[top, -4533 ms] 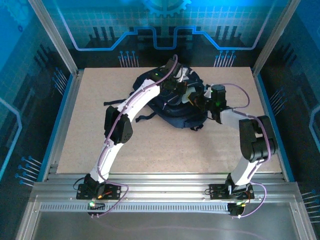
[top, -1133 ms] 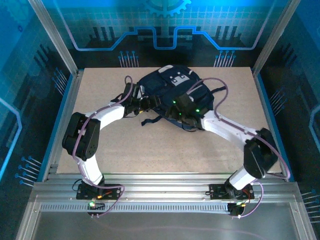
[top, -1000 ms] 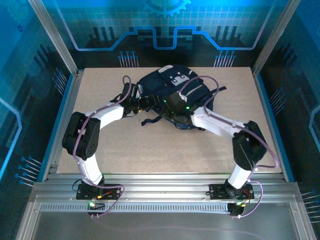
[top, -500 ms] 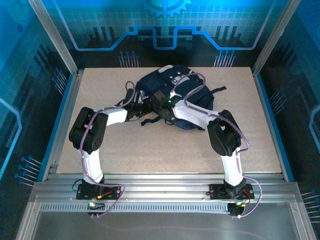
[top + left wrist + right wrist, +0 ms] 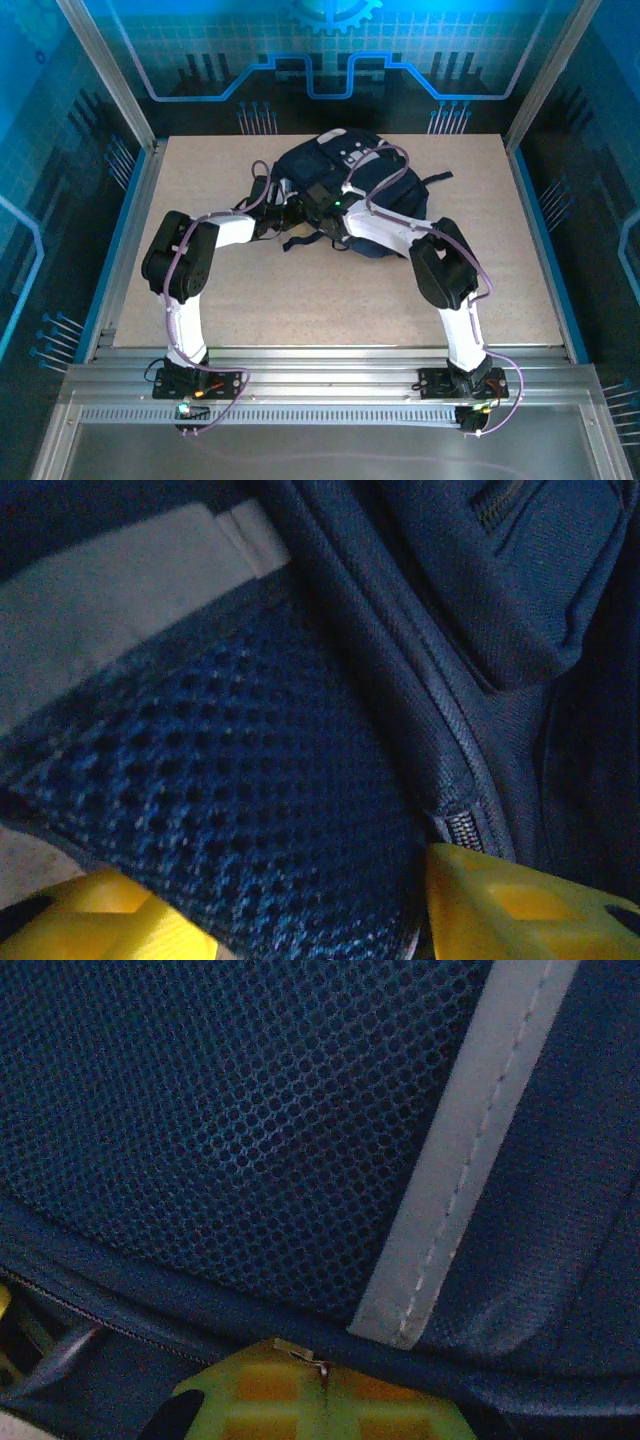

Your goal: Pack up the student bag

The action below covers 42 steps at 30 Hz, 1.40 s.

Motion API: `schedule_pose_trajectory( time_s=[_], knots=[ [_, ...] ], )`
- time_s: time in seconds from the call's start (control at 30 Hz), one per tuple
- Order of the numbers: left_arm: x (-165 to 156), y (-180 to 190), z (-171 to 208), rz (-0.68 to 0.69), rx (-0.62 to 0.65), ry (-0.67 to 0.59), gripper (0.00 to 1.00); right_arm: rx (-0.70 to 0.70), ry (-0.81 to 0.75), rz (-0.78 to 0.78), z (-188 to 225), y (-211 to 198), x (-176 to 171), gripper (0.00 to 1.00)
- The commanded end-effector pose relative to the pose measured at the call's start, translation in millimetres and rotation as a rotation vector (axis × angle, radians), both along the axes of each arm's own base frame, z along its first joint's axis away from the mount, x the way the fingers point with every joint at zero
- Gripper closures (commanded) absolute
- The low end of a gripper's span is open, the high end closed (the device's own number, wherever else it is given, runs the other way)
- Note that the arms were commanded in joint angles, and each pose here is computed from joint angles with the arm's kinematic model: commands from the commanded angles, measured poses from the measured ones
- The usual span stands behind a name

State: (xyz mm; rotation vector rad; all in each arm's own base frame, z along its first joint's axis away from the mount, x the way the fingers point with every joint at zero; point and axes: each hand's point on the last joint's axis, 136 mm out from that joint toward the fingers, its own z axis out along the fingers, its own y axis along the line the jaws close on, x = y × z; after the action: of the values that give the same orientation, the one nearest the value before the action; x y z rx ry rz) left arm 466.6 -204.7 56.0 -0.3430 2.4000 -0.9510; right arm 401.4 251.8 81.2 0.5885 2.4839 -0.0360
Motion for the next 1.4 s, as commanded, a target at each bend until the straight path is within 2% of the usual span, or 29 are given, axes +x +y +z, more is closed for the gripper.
schedule_pose_trajectory(
  time_s=[0.0,0.17,0.23,0.27,0.4,0.63,0.7,0.73,0.83,0.9,1.0,1.13,1.23,1.37],
  knots=[
    [19,20,-9,0.074,0.036,0.007,0.52,-0.034,0.062,0.061,3,-29,-8,1.00],
    [32,28,-5,0.094,0.074,-0.011,0.72,0.109,0.131,0.237,6,-34,-26,1.00],
    [36,31,-5,0.089,0.105,-0.016,0.85,0.220,0.190,0.306,4,-31,-36,1.00],
    [40,32,-4,0.088,0.119,-0.021,0.88,0.275,0.235,0.330,0,-33,-43,1.00],
    [54,44,2,0.113,0.163,-0.036,0.92,0.458,0.394,0.395,-16,-42,-71,1.00],
    [78,75,6,0.173,0.199,-0.031,0.91,0.420,0.492,0.475,-18,-85,-91,1.00],
    [83,84,8,0.184,0.198,-0.026,0.88,0.449,0.480,0.492,-11,-86,-91,1.00],
    [83,86,10,0.184,0.187,-0.014,0.81,0.470,0.472,0.509,-7,-83,-90,1.00],
    [74,79,23,0.161,0.130,0.017,0.45,0.545,0.421,0.538,5,-63,-81,1.00],
    [62,70,36,0.152,0.071,0.023,0.29,0.604,0.384,0.562,13,-45,-71,1.00],
    [41,58,61,0.164,-0.046,0.001,0.23,0.637,0.330,0.614,25,-16,-54,1.00],
    [10,36,78,0.175,-0.173,0.005,0.21,0.682,0.290,0.713,41,31,-37,1.00],
    [-10,25,80,0.194,-0.219,0.010,0.20,0.693,0.273,0.784,49,63,-31,1.00],
    [-22,20,84,0.197,-0.216,-0.006,0.20,0.721,0.273,0.861,54,99,-34,1.00]
  ],
)
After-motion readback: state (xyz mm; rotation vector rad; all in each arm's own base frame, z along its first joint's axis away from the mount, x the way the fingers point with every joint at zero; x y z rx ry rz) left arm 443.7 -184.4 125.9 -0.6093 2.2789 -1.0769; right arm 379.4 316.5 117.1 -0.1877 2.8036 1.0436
